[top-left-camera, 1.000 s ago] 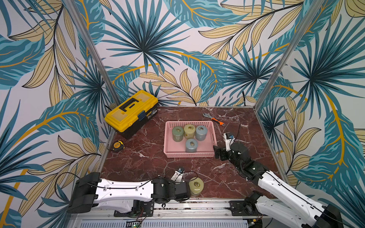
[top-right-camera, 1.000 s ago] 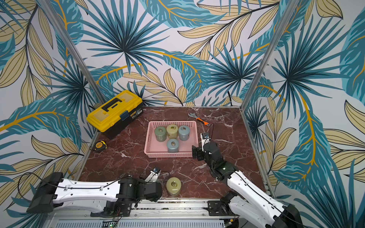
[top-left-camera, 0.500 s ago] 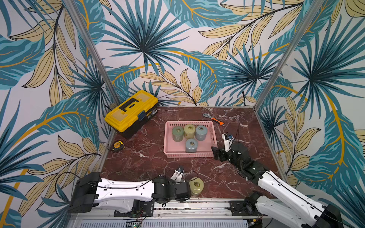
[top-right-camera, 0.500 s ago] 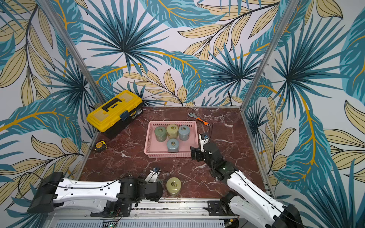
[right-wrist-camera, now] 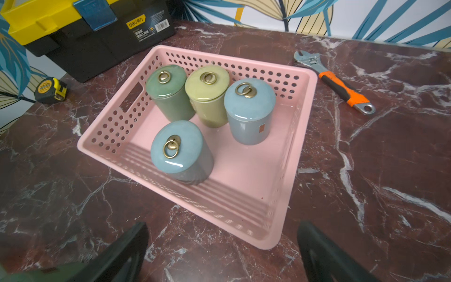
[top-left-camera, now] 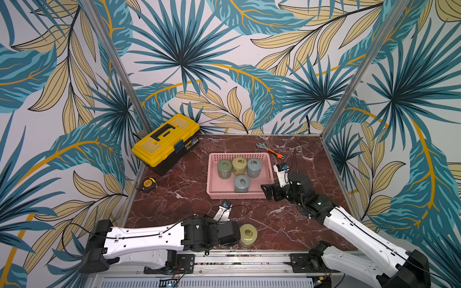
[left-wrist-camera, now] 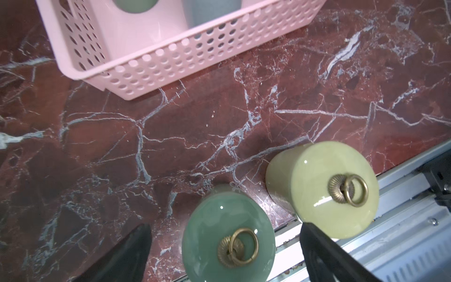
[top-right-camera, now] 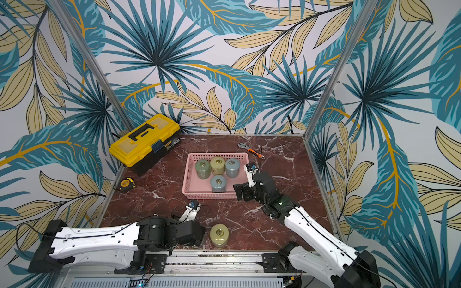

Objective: Take the tea canister out of the basket
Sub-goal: Place the tea canister at the center of the board.

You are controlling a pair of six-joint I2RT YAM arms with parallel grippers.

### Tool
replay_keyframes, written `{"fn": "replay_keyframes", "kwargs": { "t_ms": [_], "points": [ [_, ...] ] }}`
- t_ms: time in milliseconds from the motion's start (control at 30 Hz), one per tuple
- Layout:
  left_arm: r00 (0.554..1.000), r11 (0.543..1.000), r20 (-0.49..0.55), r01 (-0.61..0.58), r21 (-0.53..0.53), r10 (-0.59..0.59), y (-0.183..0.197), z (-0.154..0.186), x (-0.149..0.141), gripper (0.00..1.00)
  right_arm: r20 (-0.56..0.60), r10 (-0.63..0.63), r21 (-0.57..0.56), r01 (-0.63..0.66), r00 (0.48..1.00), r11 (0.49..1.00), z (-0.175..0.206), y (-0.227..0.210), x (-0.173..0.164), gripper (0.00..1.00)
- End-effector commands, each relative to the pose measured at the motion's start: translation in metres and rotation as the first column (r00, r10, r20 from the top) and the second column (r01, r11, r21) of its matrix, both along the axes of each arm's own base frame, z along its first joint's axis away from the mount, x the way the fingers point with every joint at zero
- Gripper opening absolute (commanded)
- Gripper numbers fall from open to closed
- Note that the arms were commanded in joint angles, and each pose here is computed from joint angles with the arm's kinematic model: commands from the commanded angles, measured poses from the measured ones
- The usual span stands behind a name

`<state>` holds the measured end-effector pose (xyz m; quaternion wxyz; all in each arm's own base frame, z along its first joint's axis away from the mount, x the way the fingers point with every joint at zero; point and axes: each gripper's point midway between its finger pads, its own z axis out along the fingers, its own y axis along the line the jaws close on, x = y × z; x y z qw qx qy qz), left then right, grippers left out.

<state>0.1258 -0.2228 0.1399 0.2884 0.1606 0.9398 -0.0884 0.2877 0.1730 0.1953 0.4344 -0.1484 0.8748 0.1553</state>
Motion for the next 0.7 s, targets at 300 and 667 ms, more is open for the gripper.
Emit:
{"fn": "replay_keyframes", "kwargs": {
  "t_ms": [300, 667],
  "points": [
    [0.990, 0.995, 0.143, 0.003, -0.104, 0.012, 0.001, 0.041, 0.064, 1.00, -0.222, 0.043, -0.105, -0.068, 0.974, 0.992, -0.018, 0.030, -0.007, 0.99],
    [0.977, 0.983, 0.201, -0.041, -0.180, 0.077, 0.021, 0.048, 0.114, 1.00, -0.244, 0.026, -0.195, -0.076, 0.969, 0.978, -0.024, 0.066, 0.014, 0.99]
  ]
}}
